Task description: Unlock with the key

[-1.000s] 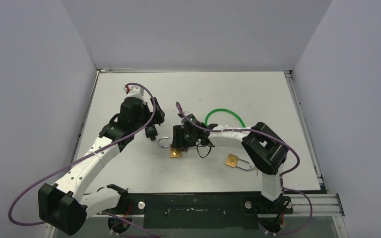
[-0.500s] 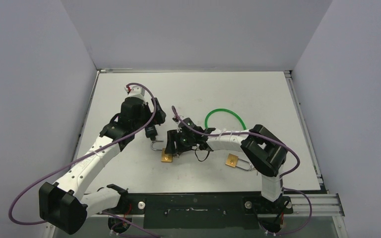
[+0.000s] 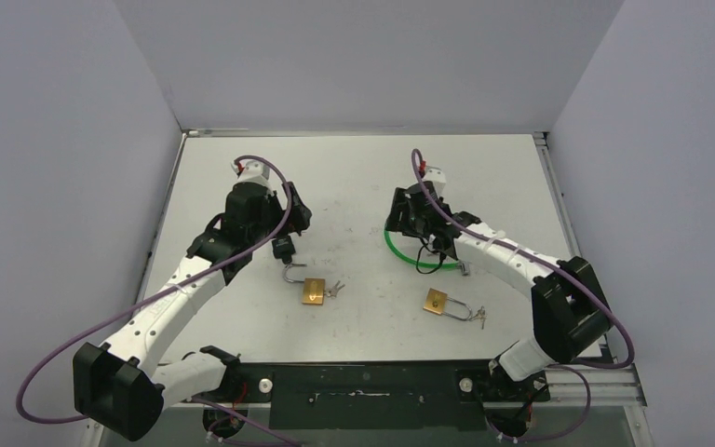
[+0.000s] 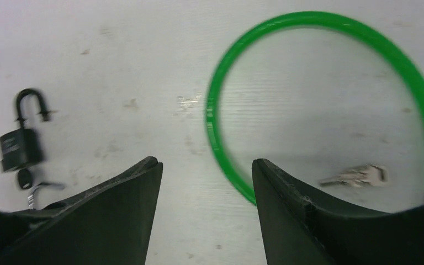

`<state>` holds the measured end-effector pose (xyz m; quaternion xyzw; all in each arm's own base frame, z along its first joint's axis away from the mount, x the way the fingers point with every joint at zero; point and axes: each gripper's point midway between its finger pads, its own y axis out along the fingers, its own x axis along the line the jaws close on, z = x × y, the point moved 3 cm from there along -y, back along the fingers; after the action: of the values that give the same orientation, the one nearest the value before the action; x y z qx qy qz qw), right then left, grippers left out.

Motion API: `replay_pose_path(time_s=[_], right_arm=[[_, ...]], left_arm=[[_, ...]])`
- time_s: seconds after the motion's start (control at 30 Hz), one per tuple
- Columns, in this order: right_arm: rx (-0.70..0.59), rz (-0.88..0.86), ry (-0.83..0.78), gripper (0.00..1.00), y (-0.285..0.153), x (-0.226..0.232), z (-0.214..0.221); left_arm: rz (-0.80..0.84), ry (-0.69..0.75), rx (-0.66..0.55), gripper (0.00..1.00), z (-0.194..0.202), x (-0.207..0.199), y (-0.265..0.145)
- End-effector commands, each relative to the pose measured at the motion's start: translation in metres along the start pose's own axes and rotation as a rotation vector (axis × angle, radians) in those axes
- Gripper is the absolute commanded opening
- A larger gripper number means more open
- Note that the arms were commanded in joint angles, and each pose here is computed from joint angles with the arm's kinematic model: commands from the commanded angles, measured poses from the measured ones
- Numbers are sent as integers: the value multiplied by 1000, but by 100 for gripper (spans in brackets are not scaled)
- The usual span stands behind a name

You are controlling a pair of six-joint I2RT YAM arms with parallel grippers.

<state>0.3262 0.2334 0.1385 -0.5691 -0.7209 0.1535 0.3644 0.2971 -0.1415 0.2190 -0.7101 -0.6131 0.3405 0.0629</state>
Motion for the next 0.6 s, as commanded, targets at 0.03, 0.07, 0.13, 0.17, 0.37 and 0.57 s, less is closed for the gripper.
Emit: replay_pose_path(time_s=[0.03, 0.07, 0.13, 0.17, 0.37, 0.57], right_arm=[[17, 383, -12, 61, -13, -87, 14], [15, 419, -10, 61, -14, -96, 17], [22, 462, -12, 60, -14, -107, 24], [29, 480, -11, 60, -14, -112, 27], [97, 502, 0, 58, -4, -129, 38], [173, 473, 18, 56, 10, -139, 41]], left_arm=[[44, -34, -78, 87, -15, -7, -2], [45, -35, -78, 87, -16, -7, -2], [45, -36, -78, 87, -15, -7, -2], [45, -37, -78, 87, -15, -7, -2], [42, -35, -69, 87, -11, -6, 0], [42, -35, -66, 87, -10, -5, 0]])
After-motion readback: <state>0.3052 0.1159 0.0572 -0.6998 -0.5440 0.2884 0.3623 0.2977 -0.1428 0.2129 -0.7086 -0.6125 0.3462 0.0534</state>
